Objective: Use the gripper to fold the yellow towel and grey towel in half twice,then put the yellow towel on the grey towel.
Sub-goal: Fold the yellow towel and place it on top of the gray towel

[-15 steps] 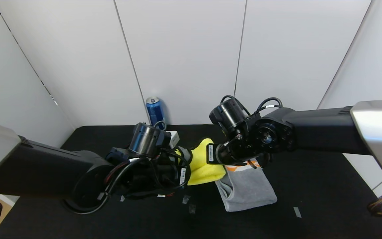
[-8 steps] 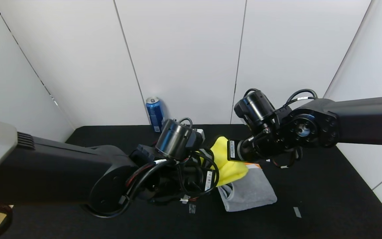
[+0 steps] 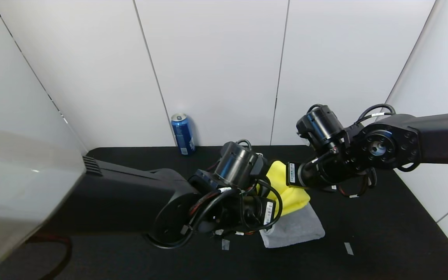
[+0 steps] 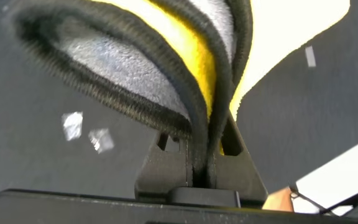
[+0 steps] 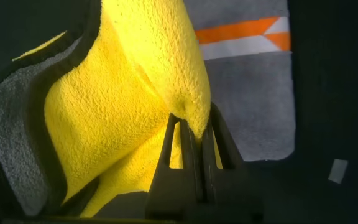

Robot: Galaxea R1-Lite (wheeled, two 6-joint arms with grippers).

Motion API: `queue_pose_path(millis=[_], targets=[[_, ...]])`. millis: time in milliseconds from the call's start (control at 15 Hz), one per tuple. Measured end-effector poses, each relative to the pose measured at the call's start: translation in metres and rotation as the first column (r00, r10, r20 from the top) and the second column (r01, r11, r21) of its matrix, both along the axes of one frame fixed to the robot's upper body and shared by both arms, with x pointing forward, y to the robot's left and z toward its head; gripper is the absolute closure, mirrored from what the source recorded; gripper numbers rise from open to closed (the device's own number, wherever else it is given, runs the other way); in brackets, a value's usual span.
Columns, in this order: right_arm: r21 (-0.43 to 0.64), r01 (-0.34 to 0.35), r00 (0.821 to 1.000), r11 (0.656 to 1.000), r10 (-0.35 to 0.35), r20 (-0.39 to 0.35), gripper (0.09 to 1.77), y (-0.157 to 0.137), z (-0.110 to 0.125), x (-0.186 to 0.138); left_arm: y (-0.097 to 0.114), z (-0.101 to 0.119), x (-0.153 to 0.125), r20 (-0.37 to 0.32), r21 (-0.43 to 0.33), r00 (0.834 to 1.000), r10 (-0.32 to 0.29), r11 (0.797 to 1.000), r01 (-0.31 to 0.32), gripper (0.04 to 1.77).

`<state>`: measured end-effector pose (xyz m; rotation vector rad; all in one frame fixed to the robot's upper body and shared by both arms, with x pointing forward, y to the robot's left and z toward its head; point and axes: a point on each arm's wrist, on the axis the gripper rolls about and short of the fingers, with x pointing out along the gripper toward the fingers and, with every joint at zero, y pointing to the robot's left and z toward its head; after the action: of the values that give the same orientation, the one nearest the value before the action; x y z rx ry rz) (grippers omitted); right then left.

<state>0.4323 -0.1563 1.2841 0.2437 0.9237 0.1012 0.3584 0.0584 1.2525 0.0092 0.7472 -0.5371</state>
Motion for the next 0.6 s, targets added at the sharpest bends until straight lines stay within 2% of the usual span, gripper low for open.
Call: queue_pose_path(millis=[267,600], targets=[[-0.011,0.050,0.999,0.999,-0.050,-0.016,1.72,-0.022,-0.004,0.006,-0.017,-0.008,0.009,-0.007,0.010,1.000,-0.010,1.000,0.010,1.61],[-0.022,0.080,0.996,0.997,-0.080,-0.028,1.72,-0.034,-0.016,0.012,-0.034,-0.022,0.016,-0.020,0.036,1.000,-0.016,0.999,0.016,1.61]])
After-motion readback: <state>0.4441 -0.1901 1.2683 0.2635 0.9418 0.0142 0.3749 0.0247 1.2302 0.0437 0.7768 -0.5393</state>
